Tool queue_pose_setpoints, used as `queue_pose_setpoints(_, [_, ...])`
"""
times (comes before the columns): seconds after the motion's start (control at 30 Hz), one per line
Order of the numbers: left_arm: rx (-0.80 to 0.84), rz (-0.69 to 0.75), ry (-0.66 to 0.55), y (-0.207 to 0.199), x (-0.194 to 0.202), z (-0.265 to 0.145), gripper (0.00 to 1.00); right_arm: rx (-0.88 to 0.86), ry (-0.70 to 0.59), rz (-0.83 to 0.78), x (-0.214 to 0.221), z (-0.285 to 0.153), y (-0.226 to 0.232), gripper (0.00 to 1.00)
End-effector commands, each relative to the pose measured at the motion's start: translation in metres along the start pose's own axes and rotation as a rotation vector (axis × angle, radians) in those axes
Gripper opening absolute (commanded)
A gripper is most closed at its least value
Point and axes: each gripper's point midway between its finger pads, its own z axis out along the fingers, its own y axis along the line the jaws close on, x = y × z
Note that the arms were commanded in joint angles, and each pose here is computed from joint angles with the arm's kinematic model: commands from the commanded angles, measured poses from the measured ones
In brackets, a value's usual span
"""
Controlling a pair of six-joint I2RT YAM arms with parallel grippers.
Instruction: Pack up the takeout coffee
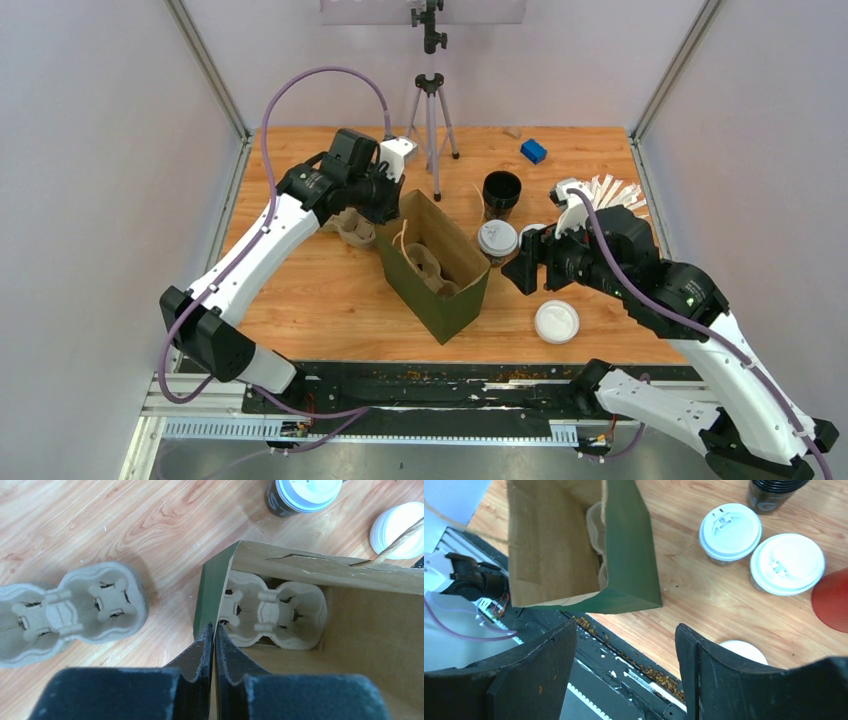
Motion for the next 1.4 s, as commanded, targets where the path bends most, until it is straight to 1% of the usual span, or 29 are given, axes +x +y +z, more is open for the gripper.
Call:
queue_pose_setpoints(0.0, [-0.040,-0.046,-0.105,-0.002,-0.025,-0.035,0.05,0.110,-0.032,0.018,-0.013,0.004,-0.016,0.73])
queue_pose_setpoints(0.07, [-0.072,-0.101,-0.100,0.000,-0.018,-0.041,0.00,0.160,-0.015,0.011,-0.014,0.012,-0.025,0.73])
queue_pose_setpoints(0.17, [-0.132,-0.203,-0.112,0.005,-0.005,-0.050,0.00,0.236,0.021,-0.018,-0.014,0.029,-0.041,0.74])
queue_pose_setpoints(0.23, [-0.138,-0.268,-0.117,0.003,0.005,-0.052,0.00,0.288,0.033,-0.050,-0.023,0.039,-0.059,0.75])
queue_pose_setpoints(0.3, [-0.178,-0.324,-0.121,0.007,0.016,-0.056,0.00,0.338,0.038,-0.026,-0.032,0.047,-0.080,0.75])
queue_pose_setpoints(0.4, [-0.227,-0.358,-0.135,0.013,0.029,-0.064,0.00,0.341,0.027,0.031,-0.045,0.063,-0.105,0.74])
queue_pose_setpoints(0.47, [-0.217,-0.362,-0.140,0.010,0.031,-0.067,0.02,0.363,0.034,0.026,-0.049,0.075,-0.119,0.74])
queue_pose_setpoints(0.57, [-0.217,-0.377,-0.127,0.009,0.034,-0.068,0.13,0.412,0.113,0.023,-0.036,0.095,-0.145,0.74])
queue_pose_setpoints(0.63, [-0.188,-0.373,-0.133,0.004,0.032,-0.069,0.20,0.424,0.169,0.015,-0.024,0.107,-0.160,0.76])
queue_pose_setpoints(0.77, [-0.225,-0.358,-0.180,0.010,0.026,-0.081,0.37,0.351,0.238,-0.038,-0.005,0.128,-0.172,0.81])
queue_pose_setpoints(0.87, [-0.283,-0.339,-0.191,0.018,0.022,-0.093,0.53,0.320,0.279,-0.045,-0.001,0.137,-0.178,0.84])
queue_pose_setpoints(0.93, [-0.305,-0.315,-0.184,0.022,0.021,-0.099,0.67,0.321,0.319,-0.050,0.004,0.142,-0.185,0.84])
queue_pose_setpoints(0.97, [-0.311,-0.299,-0.182,0.023,0.020,-0.101,0.79,0.320,0.342,-0.056,0.008,0.144,-0.189,0.85])
queue_pose_setpoints(1.0, [-0.318,-0.283,-0.173,0.024,0.021,-0.102,0.94,0.320,0.364,-0.063,0.011,0.146,-0.192,0.87])
queue_pose_setpoints(1.03, [-0.326,-0.273,-0.172,0.025,0.021,-0.104,0.99,0.326,0.385,-0.069,0.014,0.147,-0.196,0.89])
queue_pose_setpoints(1.13, [-0.348,-0.263,-0.169,0.029,0.024,-0.107,1.00,0.341,0.424,-0.082,0.020,0.148,-0.202,0.95])
queue_pose_setpoints(1.27, [-0.362,-0.268,-0.153,0.030,0.029,-0.111,1.00,0.372,0.439,-0.084,0.020,0.146,-0.208,0.95])
queue_pose_setpoints(1.37, [-0.369,-0.254,-0.113,0.031,0.037,-0.108,1.00,0.382,0.467,-0.081,0.027,0.147,-0.212,0.95])
